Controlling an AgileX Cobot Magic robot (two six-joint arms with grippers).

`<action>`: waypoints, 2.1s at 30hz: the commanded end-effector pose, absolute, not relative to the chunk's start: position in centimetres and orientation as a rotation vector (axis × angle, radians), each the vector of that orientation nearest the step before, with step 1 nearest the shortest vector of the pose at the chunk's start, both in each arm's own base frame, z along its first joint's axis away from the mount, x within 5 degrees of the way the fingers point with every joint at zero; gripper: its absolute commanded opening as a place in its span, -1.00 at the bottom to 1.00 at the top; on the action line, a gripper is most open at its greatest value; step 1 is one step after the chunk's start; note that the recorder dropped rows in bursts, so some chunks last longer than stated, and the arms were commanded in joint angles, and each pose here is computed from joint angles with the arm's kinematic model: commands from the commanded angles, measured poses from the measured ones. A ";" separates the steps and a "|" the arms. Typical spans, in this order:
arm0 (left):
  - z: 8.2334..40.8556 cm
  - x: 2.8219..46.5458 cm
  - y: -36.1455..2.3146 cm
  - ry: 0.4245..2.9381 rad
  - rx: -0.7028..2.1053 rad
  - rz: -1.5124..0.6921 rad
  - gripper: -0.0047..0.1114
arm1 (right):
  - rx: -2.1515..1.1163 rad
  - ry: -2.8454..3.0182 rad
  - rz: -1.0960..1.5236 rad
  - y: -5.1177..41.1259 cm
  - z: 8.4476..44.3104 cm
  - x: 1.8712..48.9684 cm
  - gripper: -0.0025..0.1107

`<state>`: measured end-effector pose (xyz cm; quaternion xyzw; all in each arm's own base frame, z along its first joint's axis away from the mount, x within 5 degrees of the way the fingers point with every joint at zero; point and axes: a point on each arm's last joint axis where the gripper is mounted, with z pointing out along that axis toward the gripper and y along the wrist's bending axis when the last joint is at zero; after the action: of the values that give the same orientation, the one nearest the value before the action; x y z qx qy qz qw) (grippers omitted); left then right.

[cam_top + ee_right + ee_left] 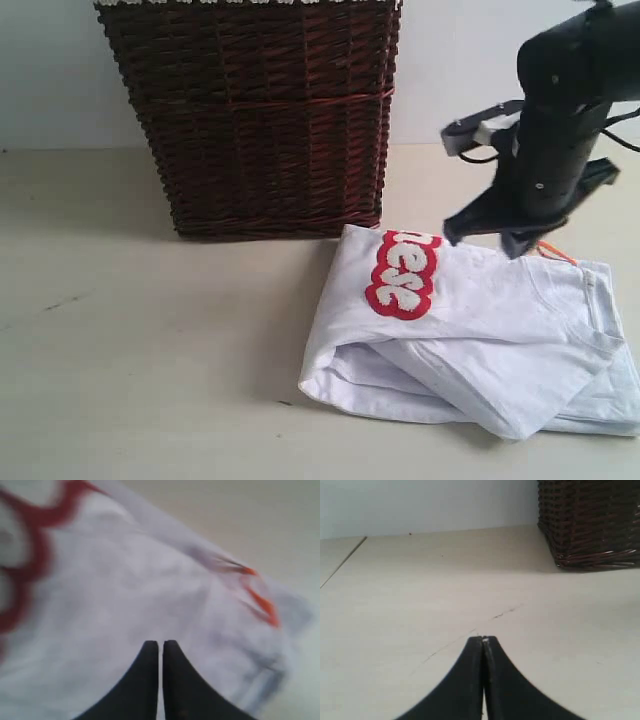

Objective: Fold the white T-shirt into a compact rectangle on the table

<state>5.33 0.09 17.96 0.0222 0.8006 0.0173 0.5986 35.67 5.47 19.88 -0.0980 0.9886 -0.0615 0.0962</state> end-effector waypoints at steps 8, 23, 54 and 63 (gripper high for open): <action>18.0 5.3 0.1 1.848 0.050 0.039 -0.92 | -0.557 2.927 0.107 12.3 14.8 34.9 -0.96; 18.0 5.3 0.1 1.848 0.050 0.039 -0.92 | -0.921 3.035 0.109 17.6 9.8 32.0 -0.96; 18.0 5.3 0.1 1.848 0.050 0.039 -0.92 | -0.751 2.695 0.077 18.5 16.1 30.6 -0.96; 18.0 5.3 0.1 1.848 0.050 0.039 -0.92 | -0.716 2.787 0.039 17.6 12.2 29.2 -0.96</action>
<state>5.33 0.09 17.96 0.0222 0.8006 0.0173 0.5986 29.24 17.77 13.38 -0.2477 0.9571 0.0213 0.1486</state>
